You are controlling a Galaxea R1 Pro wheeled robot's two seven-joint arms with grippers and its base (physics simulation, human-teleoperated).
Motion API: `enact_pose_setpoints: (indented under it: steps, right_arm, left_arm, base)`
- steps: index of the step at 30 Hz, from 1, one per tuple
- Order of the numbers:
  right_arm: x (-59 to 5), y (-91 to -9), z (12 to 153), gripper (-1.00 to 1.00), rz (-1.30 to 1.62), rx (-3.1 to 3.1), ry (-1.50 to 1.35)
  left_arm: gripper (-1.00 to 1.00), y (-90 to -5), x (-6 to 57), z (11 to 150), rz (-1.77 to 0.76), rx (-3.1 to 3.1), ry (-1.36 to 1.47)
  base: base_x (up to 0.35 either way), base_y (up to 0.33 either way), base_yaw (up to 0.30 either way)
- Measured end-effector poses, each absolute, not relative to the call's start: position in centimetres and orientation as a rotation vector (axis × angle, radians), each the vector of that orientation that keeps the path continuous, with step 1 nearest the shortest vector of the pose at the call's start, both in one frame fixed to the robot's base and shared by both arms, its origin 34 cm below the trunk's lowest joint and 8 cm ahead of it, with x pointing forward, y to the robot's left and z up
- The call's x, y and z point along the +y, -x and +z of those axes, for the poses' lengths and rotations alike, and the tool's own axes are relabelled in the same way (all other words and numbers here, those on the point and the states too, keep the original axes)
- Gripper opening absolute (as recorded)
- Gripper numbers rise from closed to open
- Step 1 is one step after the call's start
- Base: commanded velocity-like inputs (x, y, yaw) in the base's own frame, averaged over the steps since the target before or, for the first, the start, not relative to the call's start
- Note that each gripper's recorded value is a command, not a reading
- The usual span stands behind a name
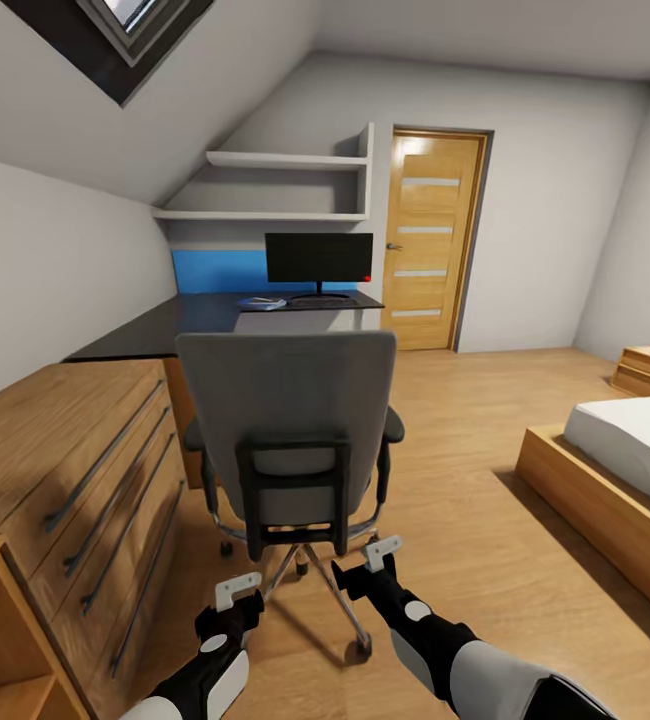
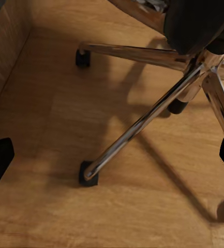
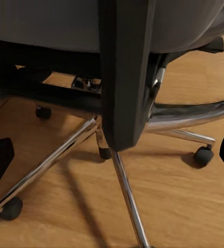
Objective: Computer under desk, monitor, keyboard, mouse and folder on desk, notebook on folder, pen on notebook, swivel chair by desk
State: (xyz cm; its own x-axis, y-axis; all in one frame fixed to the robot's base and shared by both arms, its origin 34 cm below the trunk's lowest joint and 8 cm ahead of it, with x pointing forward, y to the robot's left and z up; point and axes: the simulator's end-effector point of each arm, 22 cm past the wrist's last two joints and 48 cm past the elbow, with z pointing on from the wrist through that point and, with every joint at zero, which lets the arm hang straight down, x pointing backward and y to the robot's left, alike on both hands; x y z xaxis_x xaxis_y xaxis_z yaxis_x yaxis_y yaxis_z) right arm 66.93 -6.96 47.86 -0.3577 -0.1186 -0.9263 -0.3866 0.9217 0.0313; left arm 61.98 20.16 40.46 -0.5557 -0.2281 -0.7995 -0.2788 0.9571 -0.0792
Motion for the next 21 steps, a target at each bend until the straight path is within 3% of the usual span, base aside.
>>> enact_pose_setpoints:
  steps: [21]
  right_arm:
    - [-6.71,-66.75,47.76,1.00,0.287,1.930,0.395]
  left_arm:
    - [1.00,-61.94,20.03,40.43,0.070,2.183,0.347]
  base:
    - [0.310,-0.014,0.000]
